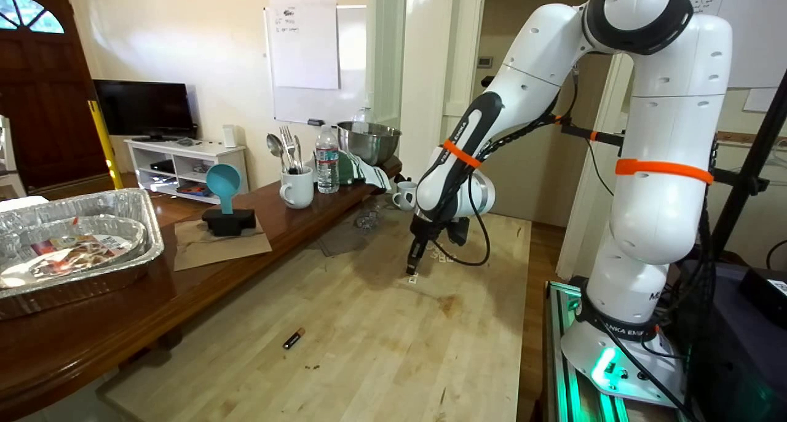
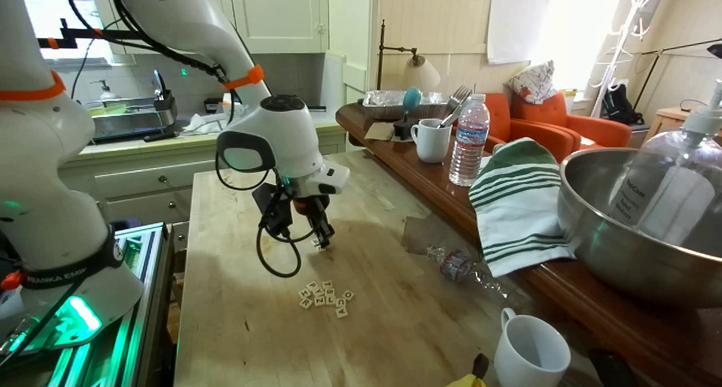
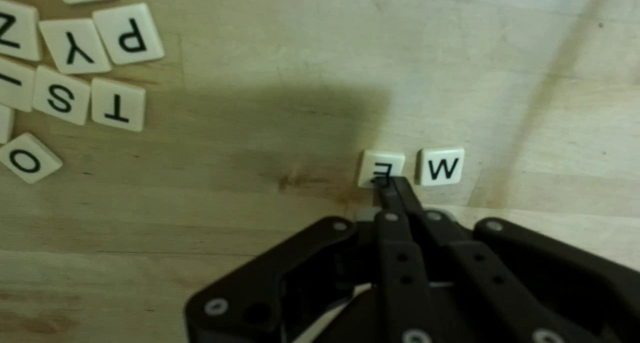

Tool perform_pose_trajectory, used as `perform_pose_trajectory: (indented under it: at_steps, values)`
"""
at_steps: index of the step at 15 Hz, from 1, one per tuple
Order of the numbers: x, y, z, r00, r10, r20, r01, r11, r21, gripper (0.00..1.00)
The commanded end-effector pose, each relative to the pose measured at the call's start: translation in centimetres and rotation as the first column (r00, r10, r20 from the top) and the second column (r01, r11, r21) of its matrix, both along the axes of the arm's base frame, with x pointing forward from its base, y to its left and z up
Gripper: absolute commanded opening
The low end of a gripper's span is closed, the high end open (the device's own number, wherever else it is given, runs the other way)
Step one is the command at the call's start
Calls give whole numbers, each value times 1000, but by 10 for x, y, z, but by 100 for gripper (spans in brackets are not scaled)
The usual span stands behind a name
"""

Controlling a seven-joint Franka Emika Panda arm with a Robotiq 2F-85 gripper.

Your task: Spell the word 'Met'.

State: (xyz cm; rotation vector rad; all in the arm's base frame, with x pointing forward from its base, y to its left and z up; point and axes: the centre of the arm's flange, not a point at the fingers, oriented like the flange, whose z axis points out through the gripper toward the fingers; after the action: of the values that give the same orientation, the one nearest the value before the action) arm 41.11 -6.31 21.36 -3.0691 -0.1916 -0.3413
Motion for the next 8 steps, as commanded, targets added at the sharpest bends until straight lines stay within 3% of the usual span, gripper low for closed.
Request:
perform_pose_trajectory:
  at_steps: [1,8]
  values:
    - [-15,0,-18,1000,22,-19,-22,1000,12,0]
    - [-18,2,-18,999,48,-19,-47,999,18,0]
